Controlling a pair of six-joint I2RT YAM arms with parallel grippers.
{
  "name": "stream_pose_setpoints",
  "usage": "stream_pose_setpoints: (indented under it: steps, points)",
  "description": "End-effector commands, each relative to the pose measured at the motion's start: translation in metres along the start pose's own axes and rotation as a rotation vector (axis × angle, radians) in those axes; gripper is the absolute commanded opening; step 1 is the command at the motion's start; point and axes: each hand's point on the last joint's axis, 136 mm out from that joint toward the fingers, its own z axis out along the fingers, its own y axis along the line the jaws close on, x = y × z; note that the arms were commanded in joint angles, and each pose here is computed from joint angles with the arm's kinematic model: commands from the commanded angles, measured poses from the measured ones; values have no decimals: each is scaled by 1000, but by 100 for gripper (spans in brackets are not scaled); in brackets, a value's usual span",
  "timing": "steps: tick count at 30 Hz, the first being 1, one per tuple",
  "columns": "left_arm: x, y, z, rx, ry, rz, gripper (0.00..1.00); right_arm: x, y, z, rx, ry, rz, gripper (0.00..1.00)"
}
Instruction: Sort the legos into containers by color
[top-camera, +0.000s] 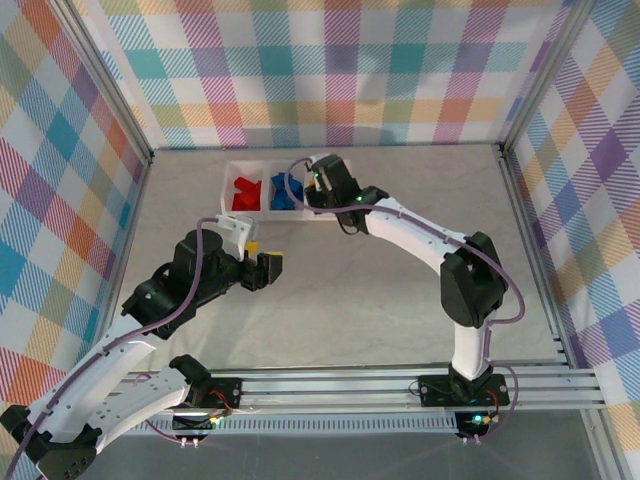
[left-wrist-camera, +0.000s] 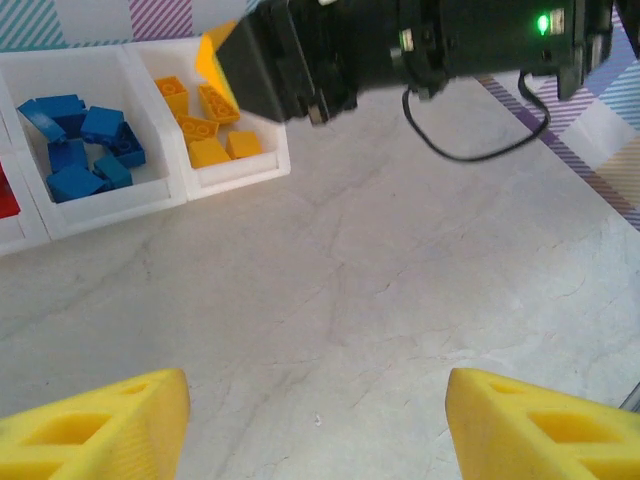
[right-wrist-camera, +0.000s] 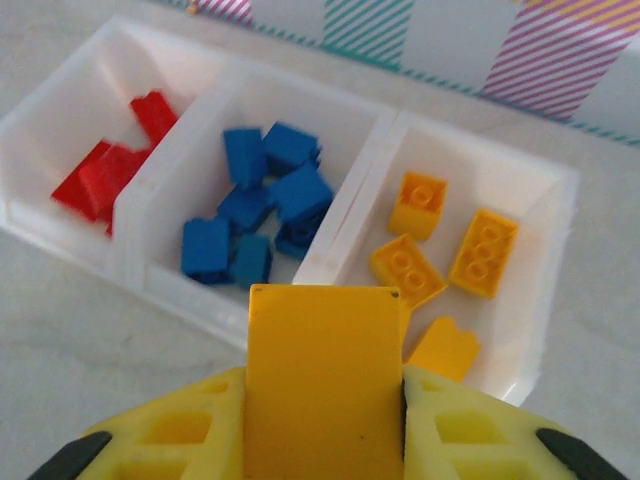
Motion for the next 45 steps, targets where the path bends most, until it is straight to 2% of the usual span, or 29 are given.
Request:
stream_pose_setpoints:
  steps: [1, 11, 16, 19, 28, 36, 40, 43, 45]
  points:
    - [-8, -10, -6, 39, -15, 25, 68, -11, -14, 15, 2, -1, -4, 33]
    - [-6, -7, -4, 25, -4, 20, 69, -16, -52, 82, 73, 33, 13, 37]
    - [-6, -2, -4, -5, -4, 17, 69, -16, -64, 108, 78, 78, 23, 52]
    - [-6, 1, -5, -24, -7, 12, 70, -17, -63, 106, 74, 74, 25, 58]
    - [-9, 6, -6, -50, -23, 0, 73, -11, -66, 50, 51, 31, 64, 62]
    - [-28, 18, -9, -144, -61, -29, 77, 4, -73, -30, 38, -14, 65, 77]
    - [-42, 24, -12, -186, -111, -32, 83, 11, -81, -67, 46, -30, 58, 86]
    - [-48, 28, -12, -213, -134, -22, 96, 25, -87, -93, 48, -17, 75, 92]
    - [-53, 28, -10, -224, -135, -5, 99, 37, -91, -111, 44, -21, 90, 96]
